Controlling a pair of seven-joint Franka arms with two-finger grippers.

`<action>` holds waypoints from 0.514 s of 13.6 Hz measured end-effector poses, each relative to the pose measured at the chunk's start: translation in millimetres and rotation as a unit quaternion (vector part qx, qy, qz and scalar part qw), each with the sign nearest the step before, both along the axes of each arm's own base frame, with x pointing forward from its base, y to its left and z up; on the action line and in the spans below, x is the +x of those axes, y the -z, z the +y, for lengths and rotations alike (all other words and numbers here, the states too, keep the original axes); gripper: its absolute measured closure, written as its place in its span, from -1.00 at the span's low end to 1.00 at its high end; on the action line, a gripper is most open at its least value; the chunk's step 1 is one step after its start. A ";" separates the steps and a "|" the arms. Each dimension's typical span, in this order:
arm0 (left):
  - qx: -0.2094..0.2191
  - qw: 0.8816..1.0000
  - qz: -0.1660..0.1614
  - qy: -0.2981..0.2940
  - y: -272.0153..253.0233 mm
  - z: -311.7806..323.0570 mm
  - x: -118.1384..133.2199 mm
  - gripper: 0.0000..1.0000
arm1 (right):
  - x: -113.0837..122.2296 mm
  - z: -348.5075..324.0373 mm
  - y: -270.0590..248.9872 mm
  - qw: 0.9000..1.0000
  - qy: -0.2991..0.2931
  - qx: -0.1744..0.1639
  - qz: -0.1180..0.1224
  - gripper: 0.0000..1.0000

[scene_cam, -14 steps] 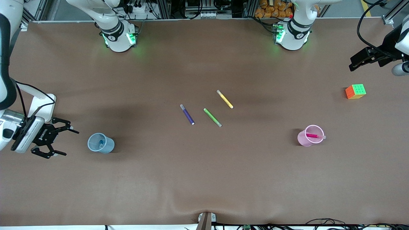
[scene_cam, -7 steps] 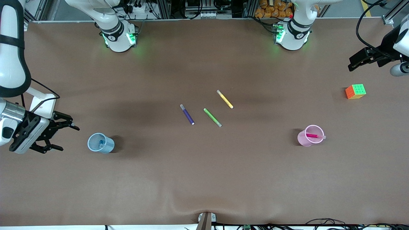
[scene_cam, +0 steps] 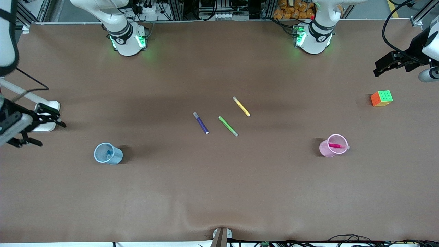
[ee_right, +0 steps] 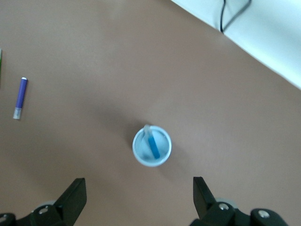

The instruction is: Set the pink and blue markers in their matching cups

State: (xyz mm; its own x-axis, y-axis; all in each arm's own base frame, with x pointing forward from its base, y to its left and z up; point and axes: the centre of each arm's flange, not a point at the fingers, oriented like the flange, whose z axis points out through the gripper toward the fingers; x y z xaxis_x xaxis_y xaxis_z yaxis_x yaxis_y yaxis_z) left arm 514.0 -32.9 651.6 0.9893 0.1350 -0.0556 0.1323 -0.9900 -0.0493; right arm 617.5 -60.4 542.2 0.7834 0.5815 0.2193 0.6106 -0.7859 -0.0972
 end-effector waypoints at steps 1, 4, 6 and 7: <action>0.000 1.000 0.000 0.000 0.3 0.2 0.0 -1.00 | -6.4 -2.8 -10.8 1.000 0.021 -0.008 0.002 -1.00; 0.000 1.000 0.001 0.001 0.6 2.5 0.1 -1.00 | -29.0 -12.9 -41.0 0.997 0.073 -0.030 0.009 -1.00; -0.001 1.000 0.001 0.003 0.6 3.7 0.2 -1.00 | -38.8 -27.5 -48.1 0.995 0.098 -0.032 0.014 -1.00; -0.001 1.000 0.001 0.002 0.6 4.4 0.2 -1.00 | -41.5 -35.4 -47.1 0.993 0.114 -0.032 0.017 -1.00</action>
State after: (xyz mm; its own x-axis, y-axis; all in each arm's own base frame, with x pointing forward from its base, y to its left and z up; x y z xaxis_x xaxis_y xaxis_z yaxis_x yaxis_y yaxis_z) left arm 514.3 -28.5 650.9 0.9898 0.1305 -0.0577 0.1278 -0.9906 -0.0484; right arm 576.0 -95.8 589.3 0.9025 0.4006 0.1582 0.4139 -0.9083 -0.0609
